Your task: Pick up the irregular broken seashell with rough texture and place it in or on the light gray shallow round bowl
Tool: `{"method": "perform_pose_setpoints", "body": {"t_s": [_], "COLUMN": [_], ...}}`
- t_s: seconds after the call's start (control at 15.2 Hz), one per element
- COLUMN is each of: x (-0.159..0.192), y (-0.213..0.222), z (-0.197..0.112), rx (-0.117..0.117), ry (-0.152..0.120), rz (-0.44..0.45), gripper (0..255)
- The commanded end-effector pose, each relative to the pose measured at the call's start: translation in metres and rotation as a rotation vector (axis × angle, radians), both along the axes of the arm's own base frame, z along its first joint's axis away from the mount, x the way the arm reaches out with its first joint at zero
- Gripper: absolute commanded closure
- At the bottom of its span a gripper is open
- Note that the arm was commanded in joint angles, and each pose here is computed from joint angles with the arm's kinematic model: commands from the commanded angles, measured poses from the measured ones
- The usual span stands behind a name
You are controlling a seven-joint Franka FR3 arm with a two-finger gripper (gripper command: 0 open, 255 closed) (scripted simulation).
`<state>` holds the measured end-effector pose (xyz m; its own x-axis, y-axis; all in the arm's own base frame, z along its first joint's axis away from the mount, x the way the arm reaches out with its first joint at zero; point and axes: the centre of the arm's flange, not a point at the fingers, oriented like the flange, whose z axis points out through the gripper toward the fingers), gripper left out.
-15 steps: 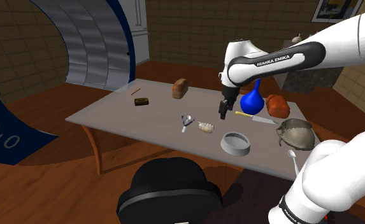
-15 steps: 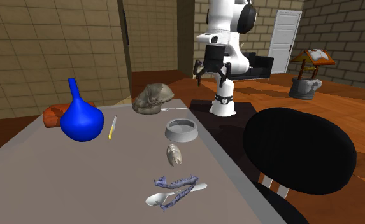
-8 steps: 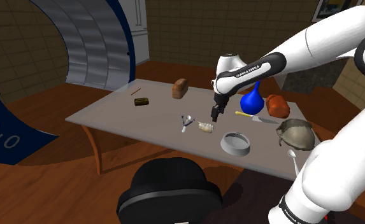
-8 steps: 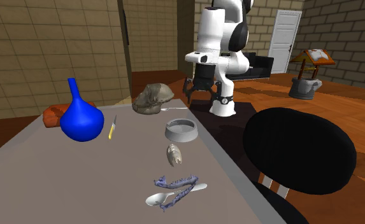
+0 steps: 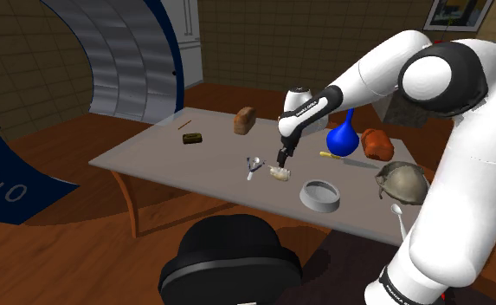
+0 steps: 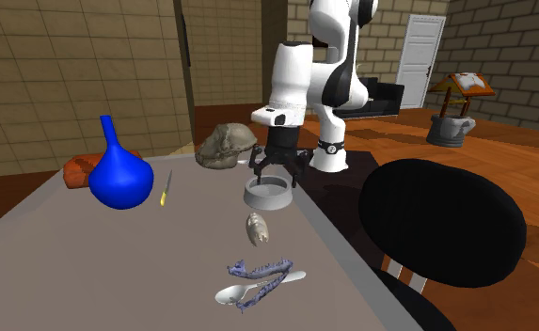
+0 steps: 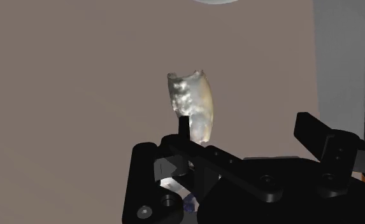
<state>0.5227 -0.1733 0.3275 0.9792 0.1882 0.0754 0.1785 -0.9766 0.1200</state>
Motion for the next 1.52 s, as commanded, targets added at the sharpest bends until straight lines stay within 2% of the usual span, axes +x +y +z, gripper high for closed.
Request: {"method": "perform_pose_setpoints", "body": {"t_s": [0.0, 0.13, 0.66, 1.19, 1.25, 1.45], "x": [0.018, 0.035, 0.042, 0.042, 0.042, 0.042], "y": [-0.010, -0.020, -0.026, -0.026, -0.026, -0.026], "z": [-0.014, -0.030, -0.071, -0.071, -0.071, -0.071], "rx": [-0.005, -0.009, -0.010, -0.010, -0.010, -0.010], "ry": [-0.012, -0.023, -0.024, -0.024, -0.024, -0.024], "rz": [0.007, 0.013, 0.014, 0.014, 0.014, 0.014], "gripper": [0, 0, 0, 0, 255, 255]}}
